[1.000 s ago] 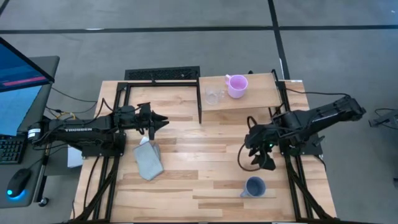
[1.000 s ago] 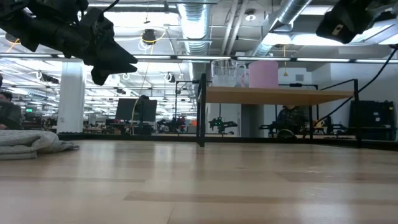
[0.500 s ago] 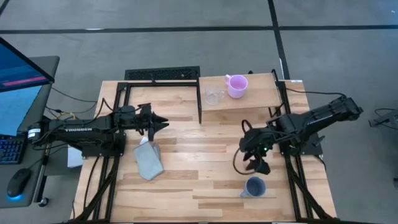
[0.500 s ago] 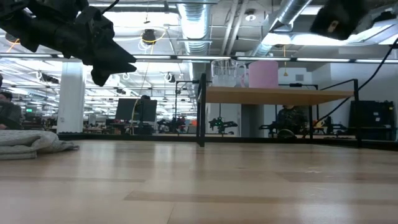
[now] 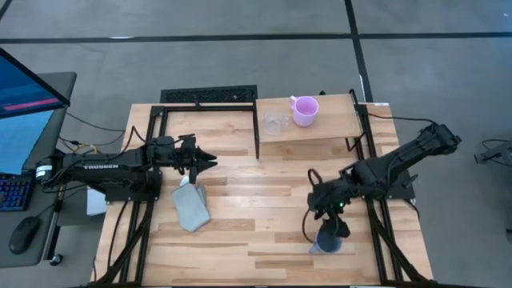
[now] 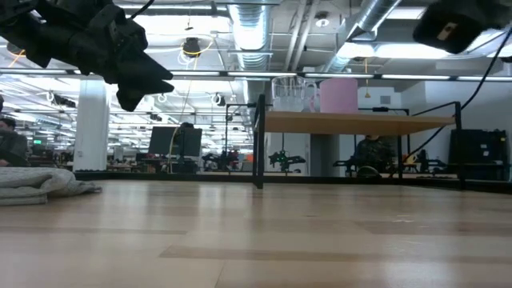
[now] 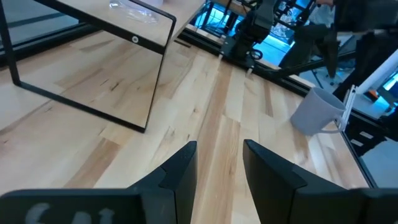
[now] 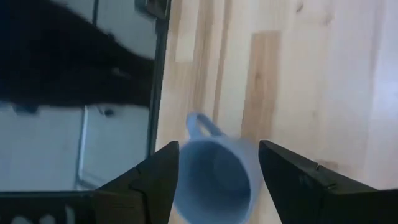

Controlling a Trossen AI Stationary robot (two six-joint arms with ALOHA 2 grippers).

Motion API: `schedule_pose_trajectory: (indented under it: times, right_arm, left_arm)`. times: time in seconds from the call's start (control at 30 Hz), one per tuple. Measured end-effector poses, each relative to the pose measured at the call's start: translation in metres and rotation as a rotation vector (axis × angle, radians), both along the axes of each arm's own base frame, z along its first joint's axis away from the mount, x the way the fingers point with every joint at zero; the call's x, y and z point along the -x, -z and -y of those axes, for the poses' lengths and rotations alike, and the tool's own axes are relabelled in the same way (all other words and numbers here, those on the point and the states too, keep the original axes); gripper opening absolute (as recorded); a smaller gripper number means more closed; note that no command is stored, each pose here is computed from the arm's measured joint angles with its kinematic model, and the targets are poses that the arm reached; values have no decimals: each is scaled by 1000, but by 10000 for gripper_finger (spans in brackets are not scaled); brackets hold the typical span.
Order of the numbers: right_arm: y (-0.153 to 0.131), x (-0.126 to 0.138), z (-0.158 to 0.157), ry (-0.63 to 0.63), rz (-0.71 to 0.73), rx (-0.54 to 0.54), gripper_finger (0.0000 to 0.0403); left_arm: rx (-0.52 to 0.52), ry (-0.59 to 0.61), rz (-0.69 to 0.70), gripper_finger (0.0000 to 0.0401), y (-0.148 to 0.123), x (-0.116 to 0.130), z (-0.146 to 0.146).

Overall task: Stack small to large cups/mugs on shelf
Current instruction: Put the blue mug on the shelf

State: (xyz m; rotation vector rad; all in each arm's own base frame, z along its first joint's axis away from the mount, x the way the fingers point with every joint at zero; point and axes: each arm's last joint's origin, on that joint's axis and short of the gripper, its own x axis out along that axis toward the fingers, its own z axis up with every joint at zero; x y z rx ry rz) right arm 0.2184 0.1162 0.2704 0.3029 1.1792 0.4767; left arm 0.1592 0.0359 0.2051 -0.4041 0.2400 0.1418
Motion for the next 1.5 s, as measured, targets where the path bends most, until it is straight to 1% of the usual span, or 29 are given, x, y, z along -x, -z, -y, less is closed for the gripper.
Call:
schedule_pose_trajectory:
  times: [0.07,0.23,0.3,0.43,0.57,0.8,0.93,1.27,1.37,1.43,1.5]
  right_arm:
    - [8,2,-5,-33,-36,69,244]
    - [28,9,-10,-31,-151,272,244]
    - [34,9,-12,-35,-177,326,244]
    - [40,8,-18,-58,-195,331,244]
    - [41,9,-23,-79,-205,311,244]
    - [38,10,-27,-42,-201,277,244]
    - [42,10,-30,-53,-209,291,244]
    - [64,2,-37,-58,-282,342,243]
    - [64,2,-38,-55,-279,337,228]
    - [64,2,-38,-45,-284,335,206]
    - [63,2,-38,-45,-282,334,175]
  left_arm:
    - [0,-2,0,121,0,0,0]
    - [-3,-9,0,121,0,0,0]
    - [-6,-18,0,121,0,0,-1]
    - [-7,-22,-1,121,0,0,-1]
    - [-7,-21,-1,121,0,0,-1]
    - [-7,-25,-2,121,0,0,-1]
    - [-7,-25,-2,121,0,0,-1]
    - [-6,-26,-8,121,1,0,-1]
    - [-5,-26,-9,121,1,0,-1]
    - [-4,-26,-14,121,1,0,-1]
    - [-1,-27,-26,121,2,1,-1]
